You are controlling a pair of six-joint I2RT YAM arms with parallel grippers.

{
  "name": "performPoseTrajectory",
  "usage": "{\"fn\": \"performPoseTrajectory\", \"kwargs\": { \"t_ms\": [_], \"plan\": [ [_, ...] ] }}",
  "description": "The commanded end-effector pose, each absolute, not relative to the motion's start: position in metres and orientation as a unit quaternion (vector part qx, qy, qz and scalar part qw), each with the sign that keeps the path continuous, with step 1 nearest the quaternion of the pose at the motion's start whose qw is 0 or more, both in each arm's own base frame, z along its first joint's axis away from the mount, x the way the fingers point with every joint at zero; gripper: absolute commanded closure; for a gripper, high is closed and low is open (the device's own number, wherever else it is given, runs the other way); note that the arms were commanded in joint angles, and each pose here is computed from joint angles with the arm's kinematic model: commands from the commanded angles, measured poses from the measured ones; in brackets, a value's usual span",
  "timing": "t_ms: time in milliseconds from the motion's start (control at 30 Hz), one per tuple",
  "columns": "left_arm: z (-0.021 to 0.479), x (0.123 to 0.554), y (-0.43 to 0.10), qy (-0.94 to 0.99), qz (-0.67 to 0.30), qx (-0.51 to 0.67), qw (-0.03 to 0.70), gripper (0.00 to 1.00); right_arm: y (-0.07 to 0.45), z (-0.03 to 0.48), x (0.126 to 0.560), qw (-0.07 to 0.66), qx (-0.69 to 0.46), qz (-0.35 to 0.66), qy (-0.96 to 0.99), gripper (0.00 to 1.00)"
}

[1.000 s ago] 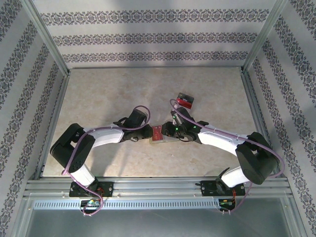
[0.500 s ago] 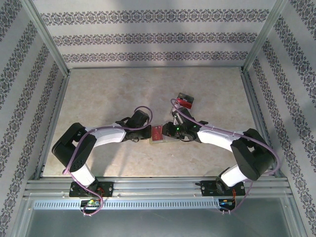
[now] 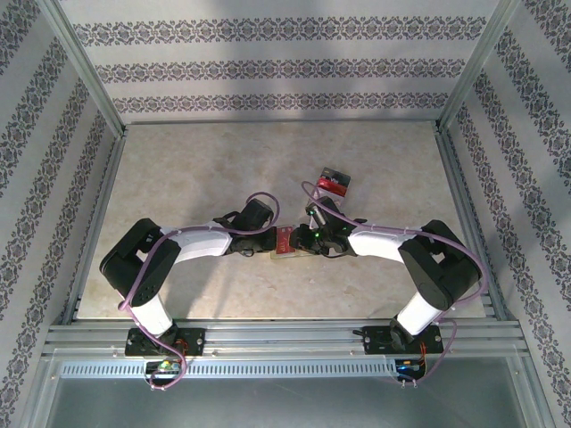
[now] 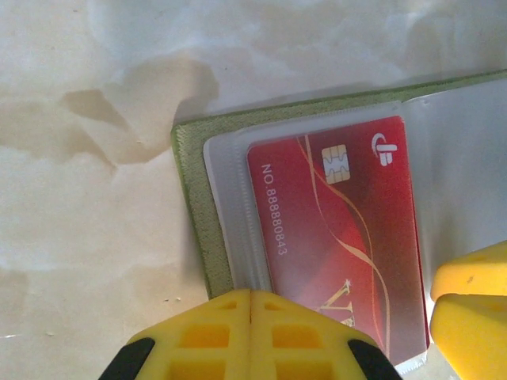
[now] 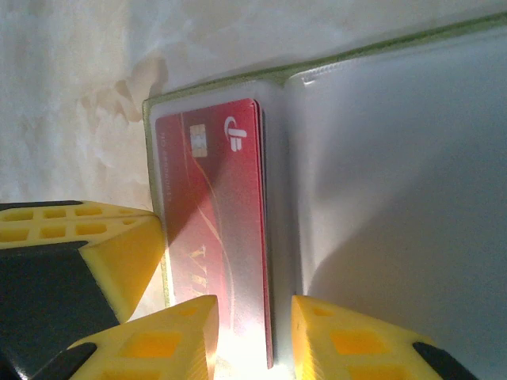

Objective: Take the credit cards out of the card holder

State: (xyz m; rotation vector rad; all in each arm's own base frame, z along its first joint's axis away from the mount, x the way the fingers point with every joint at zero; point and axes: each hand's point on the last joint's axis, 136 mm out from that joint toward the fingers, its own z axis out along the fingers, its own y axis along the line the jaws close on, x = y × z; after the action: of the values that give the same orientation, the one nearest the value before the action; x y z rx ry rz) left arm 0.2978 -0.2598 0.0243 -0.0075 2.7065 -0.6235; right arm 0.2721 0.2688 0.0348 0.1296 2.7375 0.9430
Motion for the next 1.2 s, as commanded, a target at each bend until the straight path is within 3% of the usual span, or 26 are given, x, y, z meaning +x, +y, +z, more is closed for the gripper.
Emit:
{"fn": "performPoseTrajectory", "kwargs": {
  "t_ms": [0, 300, 1167],
  "plan": [
    [0.029, 0.299, -0.272, 0.955, -0.232, 0.018, 0.184, 1.0, 0.278, 0.043, 0.28, 0.129, 0.039, 0.339, 0.931, 0.7],
    [0.045, 0.303, -0.27, 0.951, -0.231, 0.017, 0.203, 1.0, 0.269, 0.046, 0.28, 0.14, 0.047, 0.334, 0.931, 0.71],
    [0.026, 0.302, -0.278, 0.955, -0.239, 0.017, 0.177, 1.0, 0.268, 0.048, 0.284, 0.144, 0.05, 0.345, 0.926, 0.71]
  ]
}}
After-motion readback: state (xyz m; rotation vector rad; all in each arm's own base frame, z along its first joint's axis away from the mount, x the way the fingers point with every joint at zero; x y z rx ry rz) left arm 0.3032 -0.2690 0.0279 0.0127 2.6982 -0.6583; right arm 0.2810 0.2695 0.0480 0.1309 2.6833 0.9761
